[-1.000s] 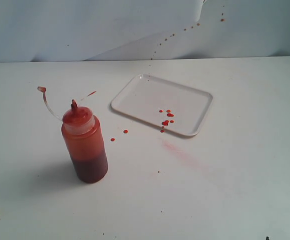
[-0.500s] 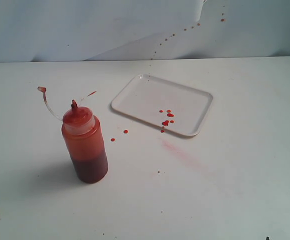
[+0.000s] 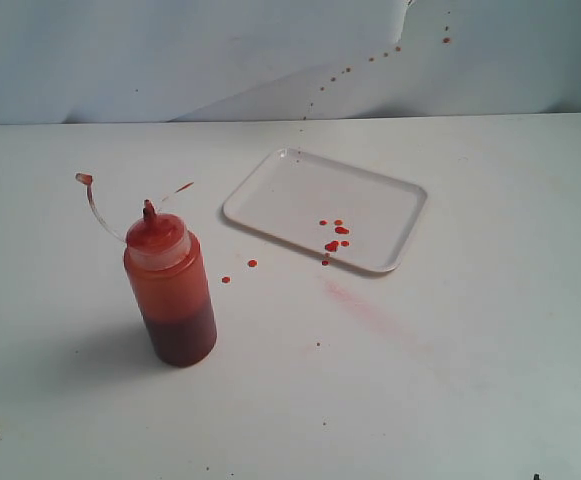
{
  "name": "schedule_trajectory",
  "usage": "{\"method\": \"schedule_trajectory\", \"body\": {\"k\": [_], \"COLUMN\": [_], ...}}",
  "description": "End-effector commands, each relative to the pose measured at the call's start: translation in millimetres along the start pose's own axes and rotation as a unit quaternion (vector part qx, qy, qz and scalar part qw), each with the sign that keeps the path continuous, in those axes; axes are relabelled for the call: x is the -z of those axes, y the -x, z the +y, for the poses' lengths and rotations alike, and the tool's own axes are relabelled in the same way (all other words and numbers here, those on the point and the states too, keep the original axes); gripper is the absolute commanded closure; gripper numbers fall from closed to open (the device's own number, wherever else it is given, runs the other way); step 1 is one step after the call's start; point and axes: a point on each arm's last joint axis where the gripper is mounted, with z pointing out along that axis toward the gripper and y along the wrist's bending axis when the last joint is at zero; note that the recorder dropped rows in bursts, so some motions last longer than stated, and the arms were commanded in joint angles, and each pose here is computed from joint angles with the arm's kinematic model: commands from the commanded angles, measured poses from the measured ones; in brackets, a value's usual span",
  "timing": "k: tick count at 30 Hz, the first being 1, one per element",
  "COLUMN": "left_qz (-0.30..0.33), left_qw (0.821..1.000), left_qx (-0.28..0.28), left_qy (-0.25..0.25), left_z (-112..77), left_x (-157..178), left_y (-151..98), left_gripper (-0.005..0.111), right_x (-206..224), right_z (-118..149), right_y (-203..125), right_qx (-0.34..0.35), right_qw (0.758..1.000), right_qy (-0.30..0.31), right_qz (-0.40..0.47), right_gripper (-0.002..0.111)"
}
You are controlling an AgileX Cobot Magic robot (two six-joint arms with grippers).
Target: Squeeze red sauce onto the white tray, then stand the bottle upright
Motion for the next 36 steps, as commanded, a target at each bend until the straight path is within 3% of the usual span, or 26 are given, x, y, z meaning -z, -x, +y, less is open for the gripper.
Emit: {"method": "schedule_trajectory", "body": {"k": [1,7,14,36], "left_qz": [-0.002,0.002,0.046,0.036], "left_qw": [1.0,1.0,0.996,0.998], "left_qx": [-0.013,-0.015,-0.073,-0.046], "left_qy": [0.005,0.008,0.006,-0.011], "left_z": [0.9,1.3,1.5,-1.2], "left_x": [-0.5,-0.4,-0.1,-0.2], "left_y": [-1.7,-2.5,-10.3,-8.7], "left_gripper": [0.107,0.107,0.107,0.107], "right_x": [0.1,0.1,0.1,0.1], "right_z": [-0.2,-0.2,-0.2,-0.2], "right_y": [-0.5,-0.5,-0.5,-0.5], "right_qx": [-0.005,-0.005,-0.005,-0.005], "right_qw": [1.0,1.0,1.0,1.0], "right_qy": [-0.003,-0.003,-0.003,-0.003], "right_qz": [-0.002,-0.002,-0.002,-0.002], "right_gripper": [0.108,0.108,0.108,0.108]}}
